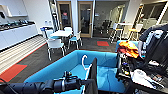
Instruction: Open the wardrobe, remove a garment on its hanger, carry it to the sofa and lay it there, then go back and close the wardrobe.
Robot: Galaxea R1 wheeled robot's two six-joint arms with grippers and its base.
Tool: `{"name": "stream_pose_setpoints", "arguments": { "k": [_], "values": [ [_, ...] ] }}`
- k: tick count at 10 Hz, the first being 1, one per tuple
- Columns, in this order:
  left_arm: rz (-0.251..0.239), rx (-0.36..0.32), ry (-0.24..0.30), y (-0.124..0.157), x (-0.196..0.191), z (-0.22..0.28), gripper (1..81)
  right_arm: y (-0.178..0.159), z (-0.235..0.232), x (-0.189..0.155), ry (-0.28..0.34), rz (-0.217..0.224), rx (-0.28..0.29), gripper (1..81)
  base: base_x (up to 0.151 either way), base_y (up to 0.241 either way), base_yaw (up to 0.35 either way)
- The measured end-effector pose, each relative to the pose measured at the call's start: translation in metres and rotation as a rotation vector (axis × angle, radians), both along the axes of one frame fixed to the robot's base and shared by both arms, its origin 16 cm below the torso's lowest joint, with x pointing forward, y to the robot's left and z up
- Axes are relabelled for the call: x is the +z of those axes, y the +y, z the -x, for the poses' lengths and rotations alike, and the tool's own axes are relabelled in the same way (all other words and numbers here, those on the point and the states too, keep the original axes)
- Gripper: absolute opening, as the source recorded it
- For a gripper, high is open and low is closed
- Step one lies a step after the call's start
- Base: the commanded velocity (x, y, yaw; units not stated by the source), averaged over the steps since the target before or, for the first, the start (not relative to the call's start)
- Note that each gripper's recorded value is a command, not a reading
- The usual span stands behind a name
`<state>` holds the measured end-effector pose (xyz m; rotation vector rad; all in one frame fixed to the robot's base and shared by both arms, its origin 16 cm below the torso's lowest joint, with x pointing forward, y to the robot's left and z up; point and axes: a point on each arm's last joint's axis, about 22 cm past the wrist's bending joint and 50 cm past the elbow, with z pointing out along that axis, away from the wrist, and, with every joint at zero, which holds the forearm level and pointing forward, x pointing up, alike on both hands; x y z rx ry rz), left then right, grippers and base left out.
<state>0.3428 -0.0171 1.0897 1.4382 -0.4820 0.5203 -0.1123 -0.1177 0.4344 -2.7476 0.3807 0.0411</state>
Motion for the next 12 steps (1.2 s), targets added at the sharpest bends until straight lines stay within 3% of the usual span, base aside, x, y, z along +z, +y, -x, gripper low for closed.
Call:
{"name": "stream_pose_setpoints", "arguments": {
  "k": [8,12],
  "values": [
    [0.018,0.004,0.011,0.0007,-0.0004,-0.0049,1.0,-0.0006,-0.0025,0.0,0.0,0.001,-0.001,81.1,0.11,0.0,0.0],
    [0.017,0.006,0.01,0.0014,-0.0009,-0.0074,1.0,-0.0005,-0.0047,-0.0001,0.0,0.001,-0.002,81.1,0.037,0.0,0.0]
  ]
}}
